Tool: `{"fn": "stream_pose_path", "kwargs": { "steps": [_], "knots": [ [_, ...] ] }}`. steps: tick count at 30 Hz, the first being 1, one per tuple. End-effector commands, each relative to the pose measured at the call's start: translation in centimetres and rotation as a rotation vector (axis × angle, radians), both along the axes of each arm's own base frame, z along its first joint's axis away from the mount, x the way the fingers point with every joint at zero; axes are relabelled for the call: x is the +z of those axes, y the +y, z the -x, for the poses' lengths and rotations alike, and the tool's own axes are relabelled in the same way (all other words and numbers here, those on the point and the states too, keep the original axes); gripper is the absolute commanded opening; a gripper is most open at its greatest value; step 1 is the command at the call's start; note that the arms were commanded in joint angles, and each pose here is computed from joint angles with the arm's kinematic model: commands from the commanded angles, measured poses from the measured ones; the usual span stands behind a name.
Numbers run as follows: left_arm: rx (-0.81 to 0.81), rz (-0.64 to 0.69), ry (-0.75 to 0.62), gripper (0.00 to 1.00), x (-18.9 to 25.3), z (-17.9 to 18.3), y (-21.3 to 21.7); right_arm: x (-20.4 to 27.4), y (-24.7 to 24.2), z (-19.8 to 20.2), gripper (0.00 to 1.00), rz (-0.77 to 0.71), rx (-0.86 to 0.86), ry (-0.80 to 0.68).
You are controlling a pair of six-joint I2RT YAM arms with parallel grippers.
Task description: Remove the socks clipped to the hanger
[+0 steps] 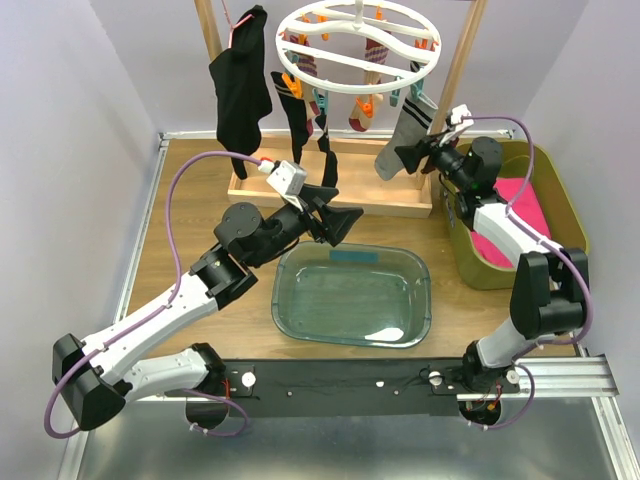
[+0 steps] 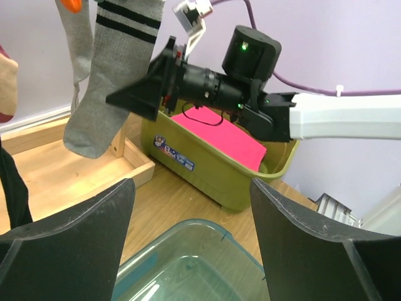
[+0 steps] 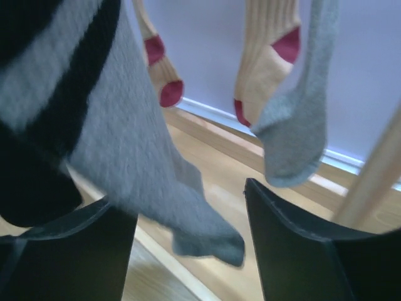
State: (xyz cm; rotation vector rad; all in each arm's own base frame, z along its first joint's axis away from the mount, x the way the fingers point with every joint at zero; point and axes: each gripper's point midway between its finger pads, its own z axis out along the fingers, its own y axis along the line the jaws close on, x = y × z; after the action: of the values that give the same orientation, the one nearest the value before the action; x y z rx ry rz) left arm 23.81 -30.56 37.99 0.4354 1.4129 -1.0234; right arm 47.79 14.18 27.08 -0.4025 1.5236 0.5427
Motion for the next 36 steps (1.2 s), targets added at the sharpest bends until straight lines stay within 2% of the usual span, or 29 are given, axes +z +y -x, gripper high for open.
{"fn": "stream_pose_path", "kwargs": {
  "steps": [1, 3, 4, 6, 7, 13, 18, 25, 32, 36],
  "knots": [
    [0.033, -0.014, -0.004, 0.82, -0.4, -0.3, 0.4, 3.8, 3.2, 0.5, 0.50, -0.047, 0.156, -0.085],
    [0.044, -0.009, 0.006, 0.83, -0.5, -0.6, 0.3, 3.7, 4.2, 1.1, 0.37, -0.046, 0.149, -0.041],
    [0.057, -0.002, 0.009, 0.83, -0.4, -0.9, 0.4, 3.8, 4.4, 1.5, 0.26, -0.045, 0.147, -0.027],
    [0.068, -0.001, 0.019, 0.83, -0.9, -1.4, 0.1, 3.8, 5.7, 3.1, 0.24, -0.059, 0.161, 0.022],
    [0.069, 0.008, 0.013, 0.83, -0.8, -1.5, 0.0, 3.9, 6.2, 3.7, 0.17, -0.067, 0.165, 0.043],
    [0.139, 0.018, -0.018, 0.85, -0.8, -4.1, -0.9, 5.5, 7.5, 8.1, 0.01, -0.184, 0.188, 0.237],
    [0.179, 0.017, -0.124, 0.88, -0.1, -5.1, -1.2, 6.3, 7.5, 10.8, 0.01, -0.218, 0.206, 0.355],
    [0.141, 0.028, -0.336, 0.89, 0.3, -4.0, -3.2, 7.3, 8.1, 12.6, 0.01, -0.262, 0.249, 0.434],
    [0.180, -0.058, -0.351, 0.89, -2.6, -6.7, -5.7, 8.4, 8.8, 13.9, 0.02, -0.306, 0.292, 0.471],
    [0.194, -0.070, -0.343, 0.89, -2.9, -7.8, -6.7, 9.2, 9.2, 14.9, 0.08, -0.328, 0.312, 0.470]
  ]
}}
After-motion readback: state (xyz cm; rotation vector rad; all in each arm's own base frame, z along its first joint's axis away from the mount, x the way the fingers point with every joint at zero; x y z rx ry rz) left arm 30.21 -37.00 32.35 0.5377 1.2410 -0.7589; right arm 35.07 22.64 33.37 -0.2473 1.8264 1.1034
